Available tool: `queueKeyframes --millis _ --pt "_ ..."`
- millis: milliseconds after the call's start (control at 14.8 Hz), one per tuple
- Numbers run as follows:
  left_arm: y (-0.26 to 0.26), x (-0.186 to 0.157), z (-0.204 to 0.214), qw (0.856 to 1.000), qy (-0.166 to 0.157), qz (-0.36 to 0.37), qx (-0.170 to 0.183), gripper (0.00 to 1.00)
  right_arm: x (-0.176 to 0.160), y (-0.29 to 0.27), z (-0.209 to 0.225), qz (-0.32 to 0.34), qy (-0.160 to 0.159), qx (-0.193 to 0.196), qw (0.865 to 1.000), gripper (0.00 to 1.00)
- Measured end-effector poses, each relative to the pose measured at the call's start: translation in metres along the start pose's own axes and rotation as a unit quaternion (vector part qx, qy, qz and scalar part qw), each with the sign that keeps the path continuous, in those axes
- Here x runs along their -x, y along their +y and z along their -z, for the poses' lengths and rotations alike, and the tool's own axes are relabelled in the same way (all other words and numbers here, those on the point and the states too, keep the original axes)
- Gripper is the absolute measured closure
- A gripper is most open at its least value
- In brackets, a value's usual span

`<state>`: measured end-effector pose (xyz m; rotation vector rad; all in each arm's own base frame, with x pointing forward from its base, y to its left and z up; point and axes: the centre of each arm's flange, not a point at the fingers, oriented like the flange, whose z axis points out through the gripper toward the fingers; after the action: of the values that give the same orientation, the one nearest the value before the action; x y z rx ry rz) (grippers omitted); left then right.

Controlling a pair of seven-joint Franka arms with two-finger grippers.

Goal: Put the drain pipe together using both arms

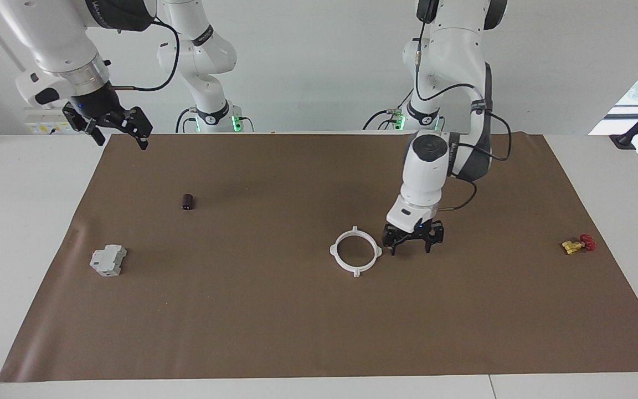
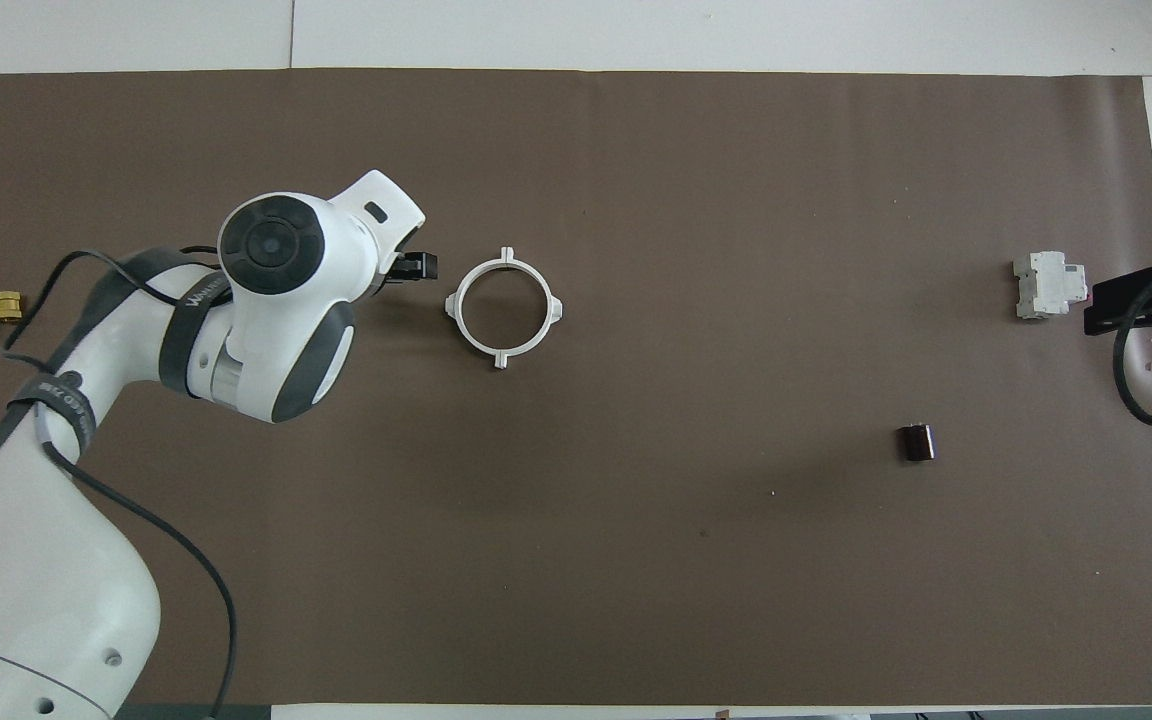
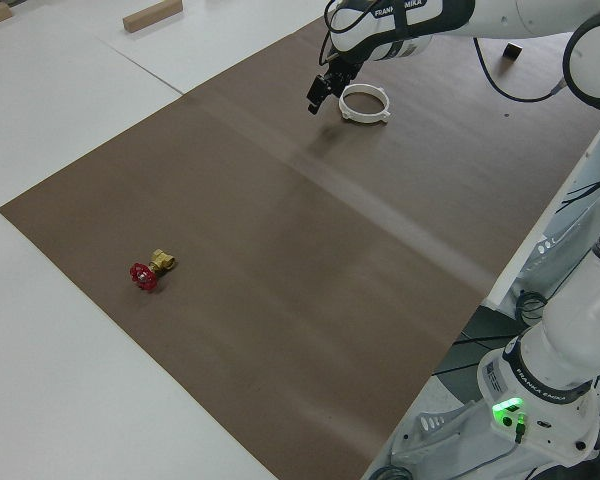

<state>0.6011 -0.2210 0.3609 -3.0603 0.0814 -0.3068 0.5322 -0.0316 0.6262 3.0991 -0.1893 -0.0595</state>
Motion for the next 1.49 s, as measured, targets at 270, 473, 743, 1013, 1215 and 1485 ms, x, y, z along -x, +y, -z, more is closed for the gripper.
queueKeyframes --millis 270,473,743,1013,1215,1485 --pt "-0.105 -0.012 0.036 0.999 -0.025 0.014 -0.017 0.0 0.0 0.0 0.0 0.0 0.0 0.0 1.0 0.0" --pt "-0.161 -0.013 0.057 0.999 -0.035 0.01 0.004 0.0 0.0 0.0 0.0 0.0 0.0 0.0 1.0 0.0" --pt "-0.229 -0.01 0.098 0.998 -0.049 0.011 0.025 0.0 0.0 0.0 0.0 0.0 0.0 0.0 1.0 0.0" --pt "-0.279 -0.009 0.155 0.998 -0.058 0.031 0.024 0.0 0.0 0.0 0.0 0.0 0.0 0.0 1.0 0.0" --pt "-0.311 -0.004 0.191 0.996 -0.071 0.035 0.032 0.0 0.0 0.0 0.0 0.0 0.0 0.0 1.0 0.0" --pt "-0.324 0.005 0.22 0.996 -0.075 0.04 0.037 0.0 0.0 0.0 0.0 0.0 0.0 0.0 1.0 0.0"
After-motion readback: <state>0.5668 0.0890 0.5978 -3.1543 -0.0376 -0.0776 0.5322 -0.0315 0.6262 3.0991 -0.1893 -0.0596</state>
